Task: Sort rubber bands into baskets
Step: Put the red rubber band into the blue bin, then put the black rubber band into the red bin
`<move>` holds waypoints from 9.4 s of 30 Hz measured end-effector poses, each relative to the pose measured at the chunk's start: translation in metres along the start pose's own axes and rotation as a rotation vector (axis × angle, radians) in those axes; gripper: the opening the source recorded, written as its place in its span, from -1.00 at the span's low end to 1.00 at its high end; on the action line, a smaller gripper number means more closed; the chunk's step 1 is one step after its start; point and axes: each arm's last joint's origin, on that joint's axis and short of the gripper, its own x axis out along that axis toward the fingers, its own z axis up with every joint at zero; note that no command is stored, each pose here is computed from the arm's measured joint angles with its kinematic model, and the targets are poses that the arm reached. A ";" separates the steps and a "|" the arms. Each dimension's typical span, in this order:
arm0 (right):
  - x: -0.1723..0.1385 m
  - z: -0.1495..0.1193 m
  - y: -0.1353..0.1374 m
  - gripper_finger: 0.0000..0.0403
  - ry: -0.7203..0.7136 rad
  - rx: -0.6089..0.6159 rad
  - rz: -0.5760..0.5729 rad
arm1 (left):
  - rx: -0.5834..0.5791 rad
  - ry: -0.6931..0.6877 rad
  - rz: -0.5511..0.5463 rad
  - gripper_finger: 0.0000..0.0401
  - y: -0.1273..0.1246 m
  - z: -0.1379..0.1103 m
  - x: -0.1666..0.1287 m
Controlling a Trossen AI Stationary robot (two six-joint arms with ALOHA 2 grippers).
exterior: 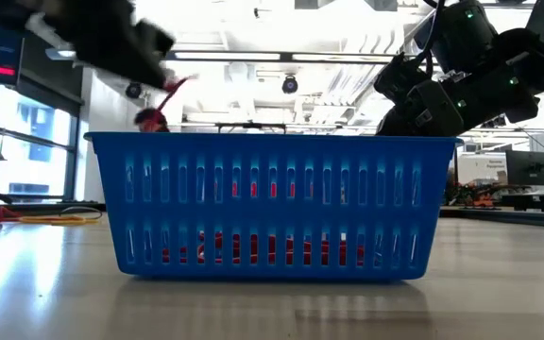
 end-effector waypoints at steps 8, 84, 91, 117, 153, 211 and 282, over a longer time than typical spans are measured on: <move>0.000 0.000 0.000 -1.00 0.000 0.012 0.000 | -0.081 -0.225 -0.013 -1.00 0.025 0.023 0.006; 0.000 -0.002 0.000 -1.00 0.022 0.049 -0.006 | -0.312 0.141 -0.644 -0.38 0.036 0.044 0.126; 0.000 -0.002 0.000 -1.00 0.023 0.054 0.009 | -0.138 0.067 -0.521 -0.46 0.034 0.056 0.099; 0.000 0.000 0.001 -1.00 0.002 0.054 0.018 | -0.120 -0.408 -0.222 -1.00 0.033 -0.007 0.051; -0.024 0.069 0.068 -0.23 0.806 0.120 0.007 | -0.182 -0.563 -0.139 -1.00 0.038 -0.062 0.034; -0.046 -0.005 0.140 -0.56 1.298 -0.009 -0.109 | -0.165 -0.580 -0.134 -1.00 0.038 -0.060 0.033; 0.078 0.074 -0.011 -1.00 0.276 0.351 -0.272 | -0.191 -0.598 -0.147 -1.00 0.039 -0.059 0.032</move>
